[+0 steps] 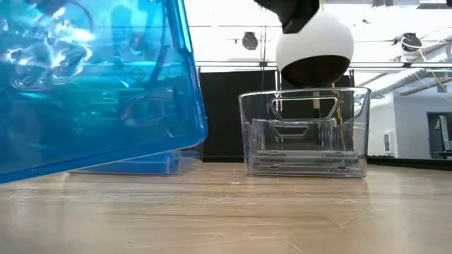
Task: Pick & place jewel cases by type
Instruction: Put the blue CD case into the left transparent bin
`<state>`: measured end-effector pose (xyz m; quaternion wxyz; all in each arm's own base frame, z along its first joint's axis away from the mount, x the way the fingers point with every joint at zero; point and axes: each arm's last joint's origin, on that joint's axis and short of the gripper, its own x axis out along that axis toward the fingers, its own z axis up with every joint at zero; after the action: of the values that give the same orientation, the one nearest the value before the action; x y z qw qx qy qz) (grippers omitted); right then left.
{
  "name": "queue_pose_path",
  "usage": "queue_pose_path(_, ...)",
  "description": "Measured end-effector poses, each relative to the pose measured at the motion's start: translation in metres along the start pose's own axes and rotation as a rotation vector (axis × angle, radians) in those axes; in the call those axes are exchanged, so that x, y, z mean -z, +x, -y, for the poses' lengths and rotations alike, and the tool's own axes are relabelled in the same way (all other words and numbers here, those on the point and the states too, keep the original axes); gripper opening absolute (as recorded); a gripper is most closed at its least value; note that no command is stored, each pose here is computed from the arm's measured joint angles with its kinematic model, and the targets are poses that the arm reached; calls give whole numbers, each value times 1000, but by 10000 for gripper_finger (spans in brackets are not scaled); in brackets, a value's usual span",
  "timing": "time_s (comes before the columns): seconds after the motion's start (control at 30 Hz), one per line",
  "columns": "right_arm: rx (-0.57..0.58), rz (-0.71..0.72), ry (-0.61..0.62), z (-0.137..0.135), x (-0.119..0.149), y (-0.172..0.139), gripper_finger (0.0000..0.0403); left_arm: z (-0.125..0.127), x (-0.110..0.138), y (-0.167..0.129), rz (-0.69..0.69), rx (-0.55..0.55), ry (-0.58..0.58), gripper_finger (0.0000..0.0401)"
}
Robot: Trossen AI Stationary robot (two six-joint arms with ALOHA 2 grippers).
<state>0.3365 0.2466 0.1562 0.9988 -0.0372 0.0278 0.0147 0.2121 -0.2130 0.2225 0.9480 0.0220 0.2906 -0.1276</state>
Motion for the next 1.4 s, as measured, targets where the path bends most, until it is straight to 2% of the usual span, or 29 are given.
queue_pose_path(0.07,-41,16,49,1,-2,2,271,-2,-1,1,-1,-5,-3,21)
queue_pose_path(0.23,-42,-10,155,14,1,11,267,-8,-2,3,-1,-29,-6,45)
queue_pose_path(0.33,-24,-35,216,23,4,17,257,-12,-4,5,-1,-44,-13,37)
queue_pose_path(0.43,-1,-70,203,31,8,21,239,-16,-5,7,-2,-54,4,21)
queue_pose_path(0.57,3,-67,204,36,8,24,186,-20,-6,8,-1,-71,3,23)
queue_pose_path(0.7,-9,-50,209,38,7,26,103,-20,-6,8,0,-73,-9,47)
queue_pose_path(0.83,-3,-43,172,39,6,26,23,-20,-6,8,6,-70,-36,52)
queue_pose_path(1.0,-4,-43,178,39,6,26,38,-17,-6,7,10,-63,-45,44)
queue_pose_path(1.1,-3,-51,181,40,6,27,47,-15,-5,6,10,-59,-39,55)
queue_pose_path(1.3,-1,-61,176,40,7,27,22,-8,-3,4,5,-26,33,126)
queue_pose_path(1.4,-4,-65,168,40,8,27,22,-4,-2,2,2,-9,74,170)
